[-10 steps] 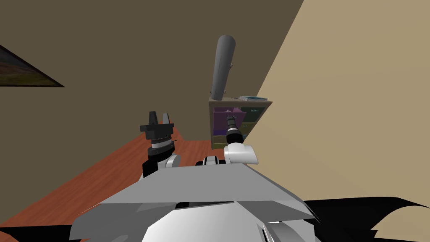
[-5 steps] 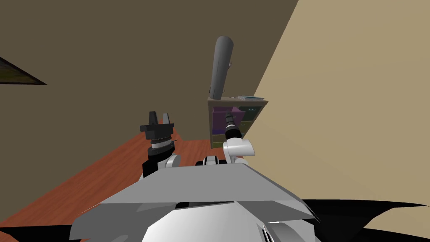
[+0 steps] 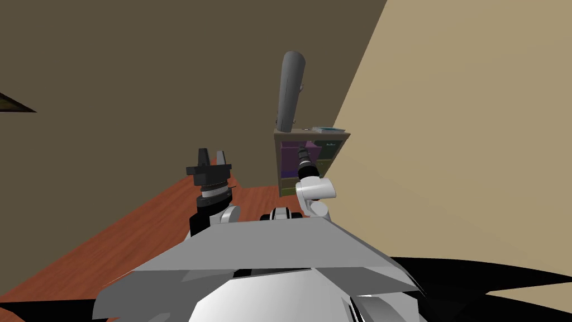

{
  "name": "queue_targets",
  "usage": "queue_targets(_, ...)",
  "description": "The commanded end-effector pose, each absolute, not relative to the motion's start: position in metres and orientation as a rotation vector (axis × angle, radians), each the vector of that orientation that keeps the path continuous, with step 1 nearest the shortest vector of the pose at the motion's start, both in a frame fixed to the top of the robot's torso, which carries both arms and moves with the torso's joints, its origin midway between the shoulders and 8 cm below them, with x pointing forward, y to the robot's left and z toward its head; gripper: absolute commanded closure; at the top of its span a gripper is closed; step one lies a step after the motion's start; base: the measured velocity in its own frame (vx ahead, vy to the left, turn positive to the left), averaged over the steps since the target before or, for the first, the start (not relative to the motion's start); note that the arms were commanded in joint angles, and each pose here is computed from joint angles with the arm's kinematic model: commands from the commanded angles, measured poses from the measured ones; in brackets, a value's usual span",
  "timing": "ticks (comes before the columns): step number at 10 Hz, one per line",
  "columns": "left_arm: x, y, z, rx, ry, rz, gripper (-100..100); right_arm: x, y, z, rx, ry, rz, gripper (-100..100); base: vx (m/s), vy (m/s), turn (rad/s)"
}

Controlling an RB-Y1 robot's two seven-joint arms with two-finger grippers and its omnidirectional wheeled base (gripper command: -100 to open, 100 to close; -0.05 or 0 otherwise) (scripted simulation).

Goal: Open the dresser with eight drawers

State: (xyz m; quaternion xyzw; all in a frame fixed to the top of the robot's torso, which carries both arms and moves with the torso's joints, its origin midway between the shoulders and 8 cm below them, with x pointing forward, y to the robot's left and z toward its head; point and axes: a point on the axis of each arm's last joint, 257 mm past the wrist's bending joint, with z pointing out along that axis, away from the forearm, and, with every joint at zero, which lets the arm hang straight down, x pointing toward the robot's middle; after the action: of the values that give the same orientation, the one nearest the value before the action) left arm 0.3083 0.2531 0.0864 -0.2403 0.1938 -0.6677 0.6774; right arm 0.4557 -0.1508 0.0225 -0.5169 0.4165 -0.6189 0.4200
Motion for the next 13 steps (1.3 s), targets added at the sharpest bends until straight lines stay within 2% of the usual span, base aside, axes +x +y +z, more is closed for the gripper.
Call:
queue_targets(1,0.308,0.253,0.086,-0.54,0.436,-1.5,0,0.465,-0.146,0.031,-1.296,1.03,-1.542,-100,-0.021,0.005,-0.039)
queue_targets(7,0.308,0.253,0.086,-0.54,0.436,-1.501,0,0.486,-0.136,0.044,-1.321,1.018,-1.51,-100,-0.027,0.005,-0.061)
queue_targets(8,0.308,0.253,0.086,-0.54,0.436,-1.5,0,0.486,-0.136,0.043,-1.323,1.02,-1.509,0,0.0,0.0,0.0)
queue_targets(13,0.308,0.253,0.086,-0.54,0.436,-1.5,0,0.487,-0.137,0.04,-1.33,1.025,-1.507,0,0.0,0.0,0.0)
